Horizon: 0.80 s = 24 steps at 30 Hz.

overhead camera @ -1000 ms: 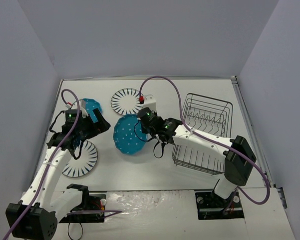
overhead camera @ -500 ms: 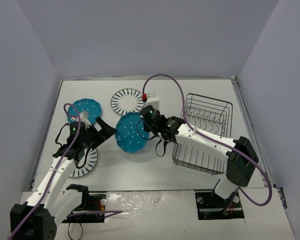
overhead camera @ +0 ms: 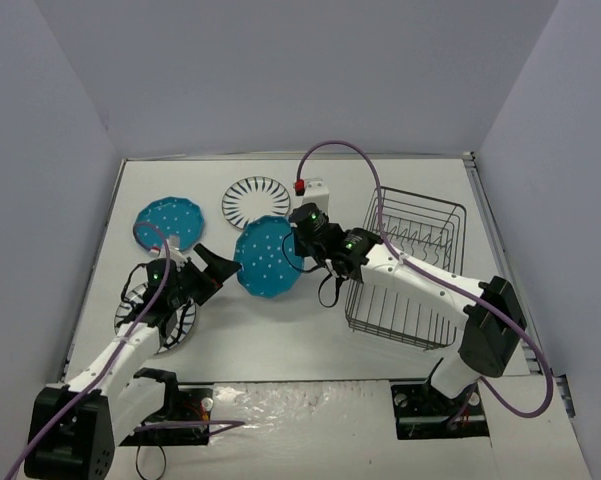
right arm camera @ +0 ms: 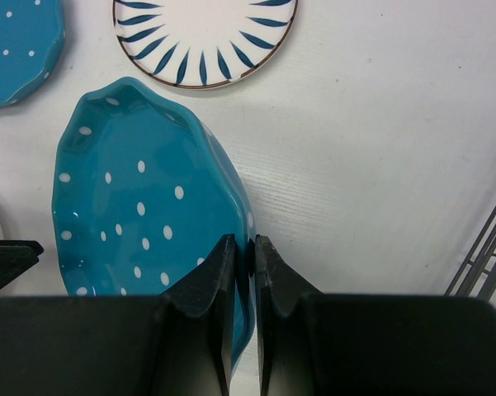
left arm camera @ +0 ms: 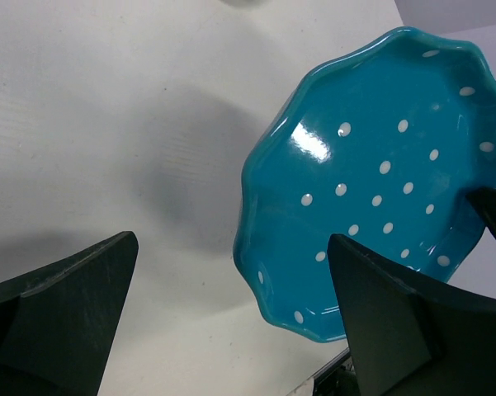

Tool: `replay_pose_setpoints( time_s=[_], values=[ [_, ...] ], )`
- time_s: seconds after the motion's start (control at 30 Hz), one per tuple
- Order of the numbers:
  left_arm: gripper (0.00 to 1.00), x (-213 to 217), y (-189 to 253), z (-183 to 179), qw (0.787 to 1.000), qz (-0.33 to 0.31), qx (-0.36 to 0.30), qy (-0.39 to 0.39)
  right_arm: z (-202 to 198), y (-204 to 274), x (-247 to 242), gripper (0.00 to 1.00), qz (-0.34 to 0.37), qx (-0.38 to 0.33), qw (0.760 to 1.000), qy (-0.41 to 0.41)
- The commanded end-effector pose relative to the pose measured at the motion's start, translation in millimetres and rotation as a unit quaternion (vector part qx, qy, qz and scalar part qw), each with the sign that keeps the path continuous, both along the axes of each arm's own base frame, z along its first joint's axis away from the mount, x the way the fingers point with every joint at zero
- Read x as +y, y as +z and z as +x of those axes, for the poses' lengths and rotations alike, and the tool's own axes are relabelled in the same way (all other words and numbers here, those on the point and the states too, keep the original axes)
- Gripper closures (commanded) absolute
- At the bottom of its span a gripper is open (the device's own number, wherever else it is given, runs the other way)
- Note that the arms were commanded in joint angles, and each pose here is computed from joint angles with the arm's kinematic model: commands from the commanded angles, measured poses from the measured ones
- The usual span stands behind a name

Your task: Load the plates into the dish rack

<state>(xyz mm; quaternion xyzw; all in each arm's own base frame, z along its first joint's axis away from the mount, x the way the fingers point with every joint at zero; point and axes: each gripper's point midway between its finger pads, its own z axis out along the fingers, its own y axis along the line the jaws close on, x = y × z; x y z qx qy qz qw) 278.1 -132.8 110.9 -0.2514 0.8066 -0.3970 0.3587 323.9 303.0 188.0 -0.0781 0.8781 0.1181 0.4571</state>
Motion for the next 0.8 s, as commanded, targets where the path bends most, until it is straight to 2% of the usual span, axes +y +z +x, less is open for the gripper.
replay_pose_setpoints(
  time_s=[0.0,0.4,0.6,0.77],
  values=[
    [0.03,-13,45,24,0.993,-0.055,-0.101,-0.010,13,101,12,1.00,0.143,-0.089,0.986,-0.013],
    [0.03,-29,56,34,0.979,-0.135,-0.149,-0.032,13,104,10,1.00,0.156,-0.084,0.984,-0.010],
    [0.03,-45,78,36,0.961,-0.188,-0.194,-0.065,12,105,11,1.00,0.161,-0.083,0.983,-0.009],
    [0.03,-61,77,37,0.949,-0.241,-0.185,-0.089,12,110,9,1.00,0.165,-0.087,0.982,-0.011]
  ],
)
